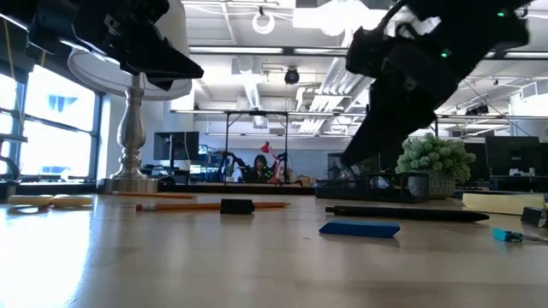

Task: Pick and place office supplies into organizer
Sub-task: Put the black pen into the desk organizer

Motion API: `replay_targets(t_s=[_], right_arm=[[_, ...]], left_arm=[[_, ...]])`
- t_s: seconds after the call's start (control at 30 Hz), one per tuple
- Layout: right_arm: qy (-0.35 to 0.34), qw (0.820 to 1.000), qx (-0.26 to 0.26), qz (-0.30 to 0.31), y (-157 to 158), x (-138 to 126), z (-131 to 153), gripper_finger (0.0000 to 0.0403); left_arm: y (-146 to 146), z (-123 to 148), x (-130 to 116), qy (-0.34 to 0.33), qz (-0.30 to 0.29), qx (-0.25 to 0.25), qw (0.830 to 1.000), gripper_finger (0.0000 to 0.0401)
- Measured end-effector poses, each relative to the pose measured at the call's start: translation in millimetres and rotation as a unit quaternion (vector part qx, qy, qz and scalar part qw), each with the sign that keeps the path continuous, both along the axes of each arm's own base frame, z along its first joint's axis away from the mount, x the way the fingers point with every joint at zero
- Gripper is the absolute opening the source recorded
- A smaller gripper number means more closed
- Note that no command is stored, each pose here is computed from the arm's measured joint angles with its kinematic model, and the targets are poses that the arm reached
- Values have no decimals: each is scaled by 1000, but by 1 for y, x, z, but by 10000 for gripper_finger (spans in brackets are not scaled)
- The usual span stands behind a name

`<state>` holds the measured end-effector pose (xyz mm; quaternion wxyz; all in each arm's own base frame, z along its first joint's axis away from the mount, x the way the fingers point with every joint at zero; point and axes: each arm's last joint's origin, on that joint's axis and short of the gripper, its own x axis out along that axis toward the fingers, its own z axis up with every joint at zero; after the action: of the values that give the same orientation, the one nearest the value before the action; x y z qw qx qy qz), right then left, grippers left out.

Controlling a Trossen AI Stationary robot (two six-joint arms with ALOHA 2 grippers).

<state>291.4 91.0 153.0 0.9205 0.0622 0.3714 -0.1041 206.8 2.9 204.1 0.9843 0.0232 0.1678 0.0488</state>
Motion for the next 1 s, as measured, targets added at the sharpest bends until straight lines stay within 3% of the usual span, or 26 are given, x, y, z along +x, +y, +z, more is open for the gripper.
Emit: replay_targets(t_s=[0.13, 0.37, 0.77, 1.0], right_arm=[[-38, 999, 7, -10, 12, -7, -9, 129], [-28, 999, -30, -31, 27, -16, -40, 129], [-8, 998, -42, -38, 23, -13, -55, 126], [3, 999, -32, -20, 22, -12, -56, 58]], left_arm=[[0, 2, 1, -13, 0, 0, 1000, 40], [0, -1, 0, 7, 0, 0, 1000, 40], [0, -3, -1, 14, 1, -4, 1000, 40], [0, -4, -2, 22, 2, -4, 1000, 40]])
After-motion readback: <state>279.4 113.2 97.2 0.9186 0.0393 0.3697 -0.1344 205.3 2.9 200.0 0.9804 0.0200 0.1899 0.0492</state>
